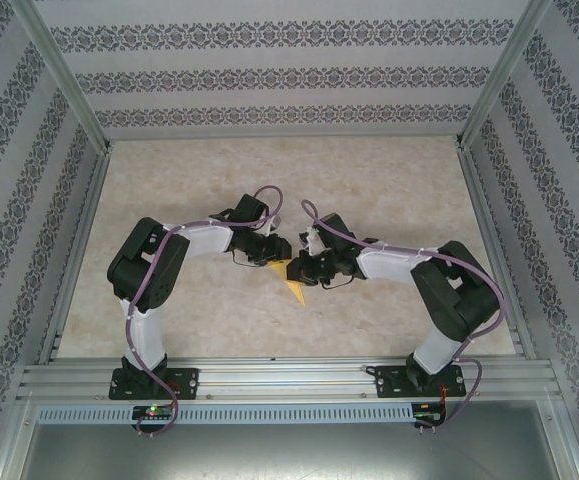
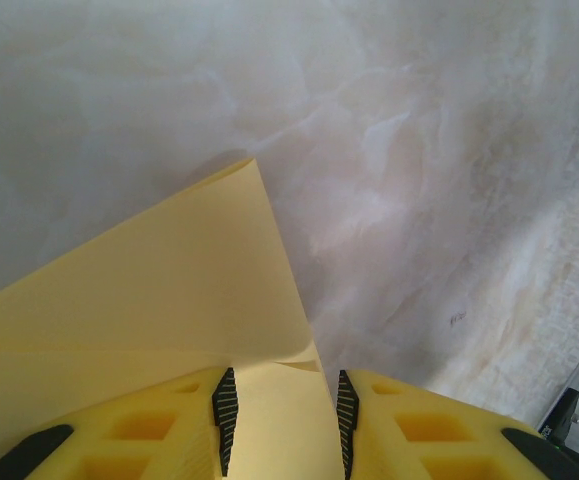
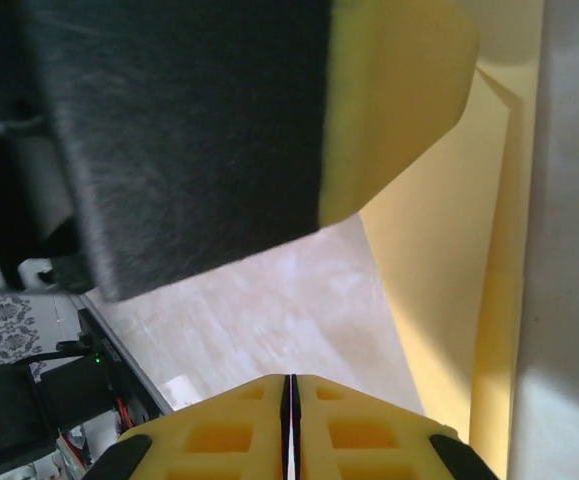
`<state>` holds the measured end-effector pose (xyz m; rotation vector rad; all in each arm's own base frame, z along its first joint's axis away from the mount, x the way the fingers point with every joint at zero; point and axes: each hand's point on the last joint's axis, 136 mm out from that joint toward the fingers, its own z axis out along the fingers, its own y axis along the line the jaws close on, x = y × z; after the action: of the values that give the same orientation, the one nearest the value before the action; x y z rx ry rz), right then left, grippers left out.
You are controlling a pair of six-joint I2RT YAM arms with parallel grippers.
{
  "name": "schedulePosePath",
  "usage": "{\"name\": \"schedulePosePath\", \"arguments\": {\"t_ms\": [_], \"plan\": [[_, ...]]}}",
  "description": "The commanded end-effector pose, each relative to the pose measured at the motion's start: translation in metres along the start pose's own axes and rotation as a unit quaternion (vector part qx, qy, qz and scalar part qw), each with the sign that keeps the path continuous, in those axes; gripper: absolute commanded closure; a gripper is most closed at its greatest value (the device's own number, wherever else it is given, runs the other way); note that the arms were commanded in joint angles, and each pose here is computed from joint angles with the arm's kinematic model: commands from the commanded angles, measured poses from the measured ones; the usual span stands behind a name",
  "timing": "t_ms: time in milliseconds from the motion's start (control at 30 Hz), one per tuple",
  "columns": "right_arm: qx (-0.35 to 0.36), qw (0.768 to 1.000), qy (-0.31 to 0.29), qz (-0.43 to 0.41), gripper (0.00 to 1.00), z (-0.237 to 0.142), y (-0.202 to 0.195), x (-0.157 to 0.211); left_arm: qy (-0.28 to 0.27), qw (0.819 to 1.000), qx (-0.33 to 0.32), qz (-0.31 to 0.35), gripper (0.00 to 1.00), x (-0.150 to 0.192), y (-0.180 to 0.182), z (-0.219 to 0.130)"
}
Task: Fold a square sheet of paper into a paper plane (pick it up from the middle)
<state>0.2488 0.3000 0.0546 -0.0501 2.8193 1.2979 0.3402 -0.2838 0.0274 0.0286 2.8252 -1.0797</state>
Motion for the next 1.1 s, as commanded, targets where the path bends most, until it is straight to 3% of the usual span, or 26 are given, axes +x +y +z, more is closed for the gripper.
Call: {"name": "schedulePosePath", "arguments": {"t_ms": [0, 200, 400, 1067], "plan": [[0.006, 1.000, 0.003, 0.003, 0.87, 0.009, 0.000, -0.005, 0.017, 0.999, -0.049, -0.013, 0.64, 0.009, 0.028, 0.010], [0.012, 0.999, 0.030, 0.010, 0.87, 0.027, -0.006, 0.001, 0.020, 0.998, -0.050, -0.015, 0.63, 0.010, 0.029, 0.012], [0.061, 0.996, 0.046, 0.043, 0.87, 0.034, -0.046, 0.018, 0.022, 0.998, -0.055, -0.014, 0.64, 0.010, 0.031, 0.012], [0.073, 0.993, 0.031, 0.087, 0.84, -0.005, -0.086, 0.078, 0.015, 0.997, -0.061, -0.034, 0.65, 0.009, 0.049, 0.012]]}}
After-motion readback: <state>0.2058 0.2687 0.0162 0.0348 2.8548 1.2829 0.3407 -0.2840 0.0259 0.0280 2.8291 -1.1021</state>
